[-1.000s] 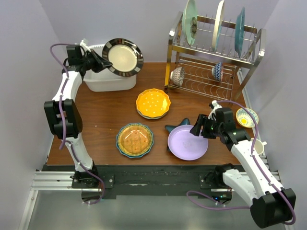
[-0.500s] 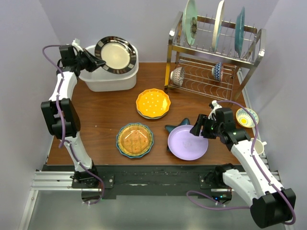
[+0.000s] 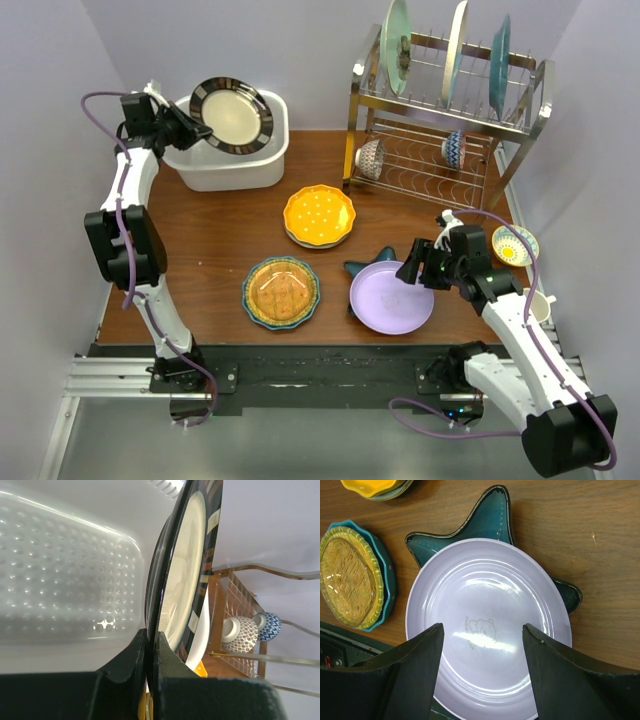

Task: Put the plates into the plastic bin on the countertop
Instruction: Place the plate in the plastic bin.

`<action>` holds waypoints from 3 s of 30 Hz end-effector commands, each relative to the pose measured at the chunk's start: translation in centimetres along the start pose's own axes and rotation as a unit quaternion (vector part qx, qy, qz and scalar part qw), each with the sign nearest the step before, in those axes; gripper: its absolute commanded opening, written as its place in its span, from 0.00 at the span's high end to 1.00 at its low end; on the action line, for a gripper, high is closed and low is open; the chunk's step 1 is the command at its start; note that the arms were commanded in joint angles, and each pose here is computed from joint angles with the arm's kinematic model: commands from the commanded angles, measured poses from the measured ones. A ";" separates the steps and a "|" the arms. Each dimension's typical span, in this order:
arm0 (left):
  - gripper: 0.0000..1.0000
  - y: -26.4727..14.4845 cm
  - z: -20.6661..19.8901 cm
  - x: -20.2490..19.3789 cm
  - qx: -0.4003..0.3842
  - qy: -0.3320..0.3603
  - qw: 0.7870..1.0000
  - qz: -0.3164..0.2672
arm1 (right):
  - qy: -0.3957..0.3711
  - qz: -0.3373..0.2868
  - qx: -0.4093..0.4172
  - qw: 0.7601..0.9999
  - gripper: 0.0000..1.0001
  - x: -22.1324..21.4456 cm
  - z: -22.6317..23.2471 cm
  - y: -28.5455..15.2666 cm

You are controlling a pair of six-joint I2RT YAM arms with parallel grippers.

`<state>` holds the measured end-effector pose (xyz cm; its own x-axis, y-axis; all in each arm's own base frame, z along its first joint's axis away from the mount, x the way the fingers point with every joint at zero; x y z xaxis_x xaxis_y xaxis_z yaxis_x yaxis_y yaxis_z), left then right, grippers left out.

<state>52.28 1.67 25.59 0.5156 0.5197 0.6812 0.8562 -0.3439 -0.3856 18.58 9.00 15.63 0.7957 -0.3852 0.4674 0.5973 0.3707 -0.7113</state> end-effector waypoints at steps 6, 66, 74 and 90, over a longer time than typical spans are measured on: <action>1.00 -1.0 -2.0 5.1 -0.016 0.086 0.993 -0.081 | -0.007 -0.011 0.011 1.000 0.32 0.4 0.6 -0.6; 0.74 6.2 3.8 -0.5 0.069 0.094 0.993 0.002 | -0.008 -0.008 0.010 1.000 0.31 0.3 0.4 -0.2; 0.62 6.2 3.9 -0.7 0.064 0.093 0.994 0.008 | -0.009 -0.010 0.011 1.000 0.31 0.4 0.4 -0.3; 0.44 6.0 3.7 -1.0 0.028 0.043 0.998 0.019 | -0.010 -0.014 0.017 1.000 0.31 0.3 0.6 -0.5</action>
<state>55.75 2.06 16.49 0.6253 0.3950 0.6730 0.7786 -0.2573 -0.5724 18.37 8.95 15.66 0.7973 -0.3845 0.4653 0.5949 0.3701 -0.7135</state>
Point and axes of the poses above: each gripper's point midway between its finger pads, its own y axis out along the fingers, its own z axis along the line the jaws close on, x = y × z, the point moved 5 cm from there along -y, back along the fingers, and after that the axes turned 10 degrees about y, right-handed, at the moved point
